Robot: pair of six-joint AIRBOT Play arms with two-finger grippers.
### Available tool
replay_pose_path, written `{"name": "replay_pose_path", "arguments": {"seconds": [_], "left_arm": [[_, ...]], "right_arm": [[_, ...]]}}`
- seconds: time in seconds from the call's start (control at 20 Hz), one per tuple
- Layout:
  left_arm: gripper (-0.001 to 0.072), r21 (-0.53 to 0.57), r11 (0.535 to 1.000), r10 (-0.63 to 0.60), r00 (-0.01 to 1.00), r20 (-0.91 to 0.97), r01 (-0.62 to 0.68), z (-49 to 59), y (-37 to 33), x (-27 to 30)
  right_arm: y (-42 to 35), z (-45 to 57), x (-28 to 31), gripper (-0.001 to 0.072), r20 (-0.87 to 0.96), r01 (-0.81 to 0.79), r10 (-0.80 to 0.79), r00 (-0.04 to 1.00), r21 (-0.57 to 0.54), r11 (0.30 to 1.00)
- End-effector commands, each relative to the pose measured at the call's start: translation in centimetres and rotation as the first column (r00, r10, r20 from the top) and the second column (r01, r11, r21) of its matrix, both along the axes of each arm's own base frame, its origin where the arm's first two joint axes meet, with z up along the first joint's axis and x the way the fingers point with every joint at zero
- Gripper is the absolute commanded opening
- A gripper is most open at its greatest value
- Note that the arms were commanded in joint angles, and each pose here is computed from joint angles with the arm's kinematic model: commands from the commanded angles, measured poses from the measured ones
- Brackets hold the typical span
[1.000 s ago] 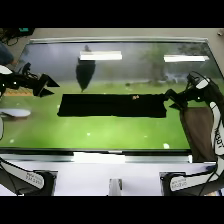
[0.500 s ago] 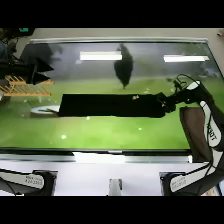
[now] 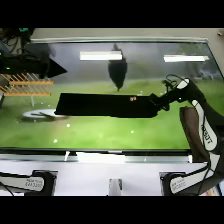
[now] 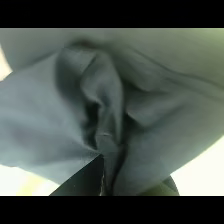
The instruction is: Fold the shirts.
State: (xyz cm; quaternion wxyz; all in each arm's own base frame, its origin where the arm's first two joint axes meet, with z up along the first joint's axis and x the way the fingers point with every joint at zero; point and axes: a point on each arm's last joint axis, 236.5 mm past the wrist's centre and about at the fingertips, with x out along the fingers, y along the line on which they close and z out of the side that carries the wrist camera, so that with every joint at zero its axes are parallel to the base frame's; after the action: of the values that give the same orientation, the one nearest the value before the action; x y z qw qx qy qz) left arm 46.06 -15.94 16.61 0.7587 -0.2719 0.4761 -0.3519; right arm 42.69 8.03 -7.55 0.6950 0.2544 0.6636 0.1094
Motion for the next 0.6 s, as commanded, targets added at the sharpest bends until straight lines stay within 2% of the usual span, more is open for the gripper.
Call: {"name": "replay_pose_path", "arguments": {"seconds": [0.0,0.2,0.35,0.55], "left_arm": [[0.0039,0.015,0.991,-0.137,0.990,0.026,0.136,-3.2,-7.6,-2.1],[0.0039,0.038,0.988,-0.145,0.984,-0.101,0.150,-12.2,-15.0,-5.4],[0.0039,0.059,0.981,-0.167,0.965,-0.201,0.182,-17.3,-18.2,-7.7],[0.0039,-0.012,0.978,-0.201,0.940,-0.274,0.206,-19.9,-23.8,-10.5]], "right_arm": [[0.7,5.2,-0.4,0.0022,0.063,0.007,-0.008,0.998,0.018,1.000],[1.0,11.0,-3.7,0.0023,0.080,-0.031,0.030,0.996,0.013,0.999],[0.1,14.3,-7.4,0.0023,0.066,-0.069,0.072,0.995,-0.048,0.996],[-0.7,18.8,-11.3,0.0023,0.105,-0.057,0.067,0.992,-0.104,0.993]]}}
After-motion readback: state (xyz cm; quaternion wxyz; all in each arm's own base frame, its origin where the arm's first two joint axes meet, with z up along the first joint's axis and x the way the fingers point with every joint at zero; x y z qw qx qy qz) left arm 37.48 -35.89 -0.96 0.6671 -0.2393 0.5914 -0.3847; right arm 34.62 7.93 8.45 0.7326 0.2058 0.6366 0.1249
